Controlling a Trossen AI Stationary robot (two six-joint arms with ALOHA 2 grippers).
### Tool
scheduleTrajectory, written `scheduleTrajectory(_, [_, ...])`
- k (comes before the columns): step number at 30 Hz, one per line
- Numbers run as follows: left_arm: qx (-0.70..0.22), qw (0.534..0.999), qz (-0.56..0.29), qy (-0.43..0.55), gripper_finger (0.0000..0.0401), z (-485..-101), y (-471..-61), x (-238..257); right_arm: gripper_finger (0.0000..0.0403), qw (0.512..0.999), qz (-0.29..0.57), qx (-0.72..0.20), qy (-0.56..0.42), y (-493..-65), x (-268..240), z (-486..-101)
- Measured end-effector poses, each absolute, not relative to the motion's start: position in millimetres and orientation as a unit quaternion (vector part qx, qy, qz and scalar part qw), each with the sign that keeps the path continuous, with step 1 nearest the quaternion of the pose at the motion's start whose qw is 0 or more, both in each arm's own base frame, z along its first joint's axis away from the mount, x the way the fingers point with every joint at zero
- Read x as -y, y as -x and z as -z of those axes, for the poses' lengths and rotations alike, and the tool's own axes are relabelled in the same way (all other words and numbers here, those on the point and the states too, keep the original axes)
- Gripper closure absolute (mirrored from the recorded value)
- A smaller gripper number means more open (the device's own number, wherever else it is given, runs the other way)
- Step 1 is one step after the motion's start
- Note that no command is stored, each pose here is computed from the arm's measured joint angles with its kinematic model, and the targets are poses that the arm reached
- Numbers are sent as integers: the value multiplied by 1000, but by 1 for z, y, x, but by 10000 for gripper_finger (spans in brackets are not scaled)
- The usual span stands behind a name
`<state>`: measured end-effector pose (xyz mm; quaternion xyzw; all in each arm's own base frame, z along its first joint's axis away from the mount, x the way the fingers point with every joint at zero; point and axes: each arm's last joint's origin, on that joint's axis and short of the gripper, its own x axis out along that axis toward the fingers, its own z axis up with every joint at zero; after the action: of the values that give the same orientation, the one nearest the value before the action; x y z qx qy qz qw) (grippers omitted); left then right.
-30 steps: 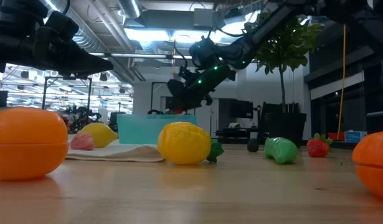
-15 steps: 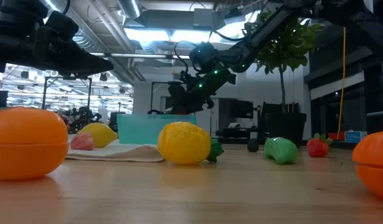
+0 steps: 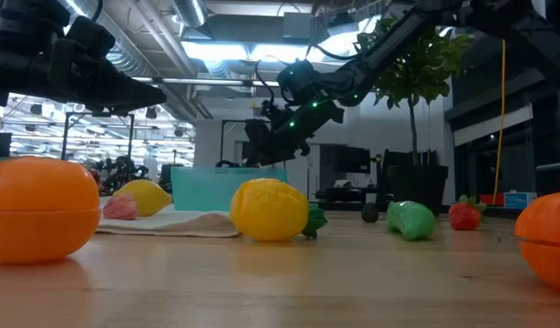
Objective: Pick and placing Produce into tupperware
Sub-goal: Put the blackberry into the blue bin
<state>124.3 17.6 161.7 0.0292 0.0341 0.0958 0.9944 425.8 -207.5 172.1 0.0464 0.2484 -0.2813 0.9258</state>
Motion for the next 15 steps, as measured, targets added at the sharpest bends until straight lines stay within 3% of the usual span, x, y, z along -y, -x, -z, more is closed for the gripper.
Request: scheduleTrajectory(15, [-34, 994, -96, -31, 270, -162, -124, -18, 182, 959, 160, -234, 27, -409, 168, -231])
